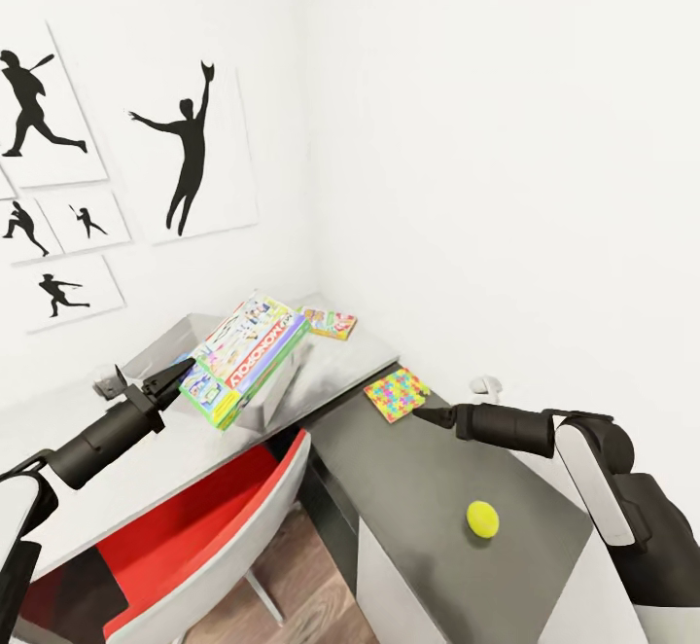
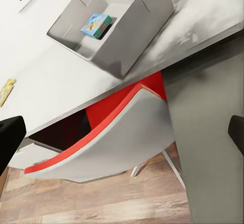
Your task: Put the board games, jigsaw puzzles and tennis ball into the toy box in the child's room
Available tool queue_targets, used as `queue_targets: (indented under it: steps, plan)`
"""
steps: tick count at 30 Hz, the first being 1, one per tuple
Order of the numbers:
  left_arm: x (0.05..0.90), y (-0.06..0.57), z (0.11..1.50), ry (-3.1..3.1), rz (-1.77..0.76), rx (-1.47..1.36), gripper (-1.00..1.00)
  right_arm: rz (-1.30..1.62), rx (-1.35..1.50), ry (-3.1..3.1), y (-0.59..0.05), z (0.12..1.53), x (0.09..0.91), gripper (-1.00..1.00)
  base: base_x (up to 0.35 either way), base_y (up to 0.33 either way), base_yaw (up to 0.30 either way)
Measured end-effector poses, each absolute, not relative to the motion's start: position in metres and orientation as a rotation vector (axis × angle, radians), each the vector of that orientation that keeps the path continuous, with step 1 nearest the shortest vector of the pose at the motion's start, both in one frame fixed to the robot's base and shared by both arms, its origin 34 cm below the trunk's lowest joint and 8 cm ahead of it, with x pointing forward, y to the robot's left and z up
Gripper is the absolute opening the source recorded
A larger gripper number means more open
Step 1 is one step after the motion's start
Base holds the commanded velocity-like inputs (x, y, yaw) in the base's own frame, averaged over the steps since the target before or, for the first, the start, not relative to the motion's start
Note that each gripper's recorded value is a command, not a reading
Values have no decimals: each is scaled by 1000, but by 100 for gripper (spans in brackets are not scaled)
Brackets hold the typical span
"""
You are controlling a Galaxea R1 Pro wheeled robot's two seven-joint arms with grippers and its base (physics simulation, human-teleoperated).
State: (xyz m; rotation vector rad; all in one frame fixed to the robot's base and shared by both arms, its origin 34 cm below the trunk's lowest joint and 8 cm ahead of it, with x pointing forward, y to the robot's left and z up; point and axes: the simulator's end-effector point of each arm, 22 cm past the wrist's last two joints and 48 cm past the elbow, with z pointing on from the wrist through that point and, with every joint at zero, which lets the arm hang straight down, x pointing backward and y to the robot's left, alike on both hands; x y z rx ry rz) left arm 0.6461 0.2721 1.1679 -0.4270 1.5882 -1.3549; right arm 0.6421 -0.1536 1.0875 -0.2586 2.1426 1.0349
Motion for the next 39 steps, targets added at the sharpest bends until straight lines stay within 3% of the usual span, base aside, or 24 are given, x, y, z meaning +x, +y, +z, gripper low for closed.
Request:
queue_targets:
  steps: [9,23,39]
  plan:
    - [646,276,1170,1575,-1358,-436,-100,1034,-257,2143,-154,1087,642,100,42,55,0]
    - [645,276,1172,1567,-1364,-436,-100,1029,-255,2147,-156,1087,645,100,4,232,0]
    - [645,275,1173,1563,-1370,-432,-100,1029,-251,2147,-156,1086,645,100,0,22,27]
